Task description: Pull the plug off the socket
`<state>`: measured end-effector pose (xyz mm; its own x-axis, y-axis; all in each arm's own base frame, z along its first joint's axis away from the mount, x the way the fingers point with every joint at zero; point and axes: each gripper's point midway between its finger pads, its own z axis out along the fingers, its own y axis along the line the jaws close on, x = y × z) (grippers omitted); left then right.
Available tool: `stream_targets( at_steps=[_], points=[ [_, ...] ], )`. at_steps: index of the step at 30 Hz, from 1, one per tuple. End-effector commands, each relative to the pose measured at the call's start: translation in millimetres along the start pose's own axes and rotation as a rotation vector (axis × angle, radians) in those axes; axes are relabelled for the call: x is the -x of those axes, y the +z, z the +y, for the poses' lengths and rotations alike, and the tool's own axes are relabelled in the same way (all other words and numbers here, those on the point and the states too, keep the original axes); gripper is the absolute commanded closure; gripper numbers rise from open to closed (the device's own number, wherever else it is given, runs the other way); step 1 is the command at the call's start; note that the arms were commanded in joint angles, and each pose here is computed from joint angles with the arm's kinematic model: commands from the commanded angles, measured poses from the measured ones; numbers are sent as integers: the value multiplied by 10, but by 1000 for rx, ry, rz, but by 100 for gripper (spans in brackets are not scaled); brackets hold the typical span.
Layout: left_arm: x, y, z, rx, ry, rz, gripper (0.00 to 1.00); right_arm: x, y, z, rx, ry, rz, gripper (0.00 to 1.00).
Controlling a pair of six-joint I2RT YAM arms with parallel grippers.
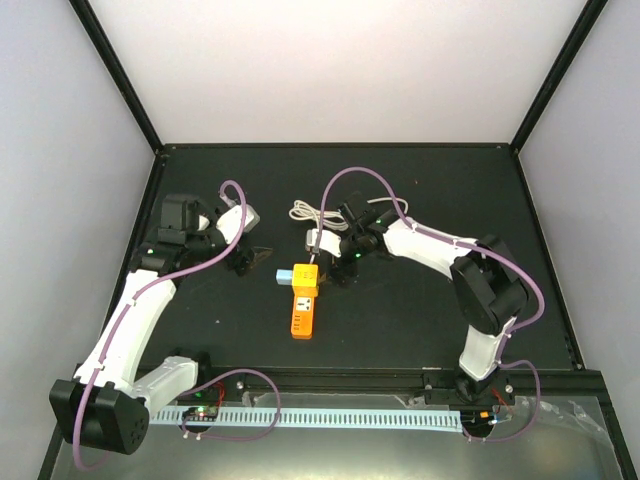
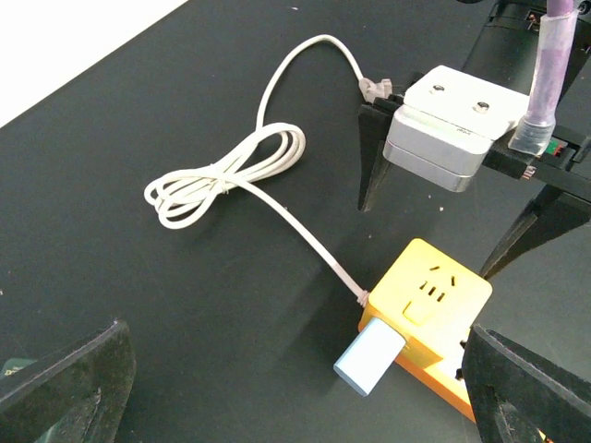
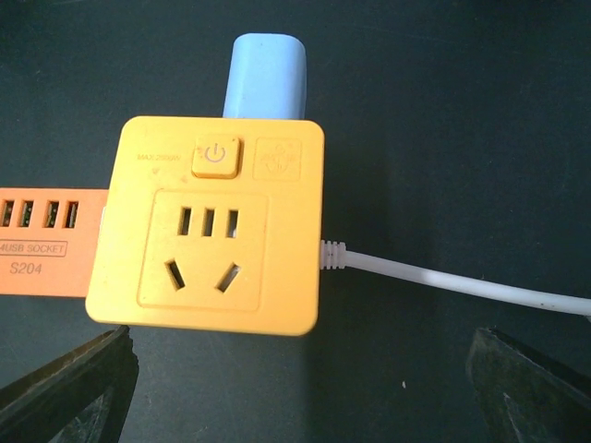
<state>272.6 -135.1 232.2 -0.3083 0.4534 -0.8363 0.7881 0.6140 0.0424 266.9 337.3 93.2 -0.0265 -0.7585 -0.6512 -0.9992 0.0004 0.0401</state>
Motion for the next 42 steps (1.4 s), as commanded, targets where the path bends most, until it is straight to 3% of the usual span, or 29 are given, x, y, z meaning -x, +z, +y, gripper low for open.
stream_targets(
  at_steps=[1, 16, 30, 42],
  points=[
    [-19, 13, -74, -48, 6, -1, 1, -8, 26, -47, -9, -22, 20, 0],
    [-117, 49, -231, -138, 12, 17, 1, 48, -25, -17, 11, -64, 19, 3],
    [-86, 90, -162, -118, -19, 7, 1, 235, 54, 331, 67, -73, -46, 1],
    [-165, 41, -231, -126, -20, 34, 1, 170, 302, 381, 59, -78, 2, 14]
  ],
)
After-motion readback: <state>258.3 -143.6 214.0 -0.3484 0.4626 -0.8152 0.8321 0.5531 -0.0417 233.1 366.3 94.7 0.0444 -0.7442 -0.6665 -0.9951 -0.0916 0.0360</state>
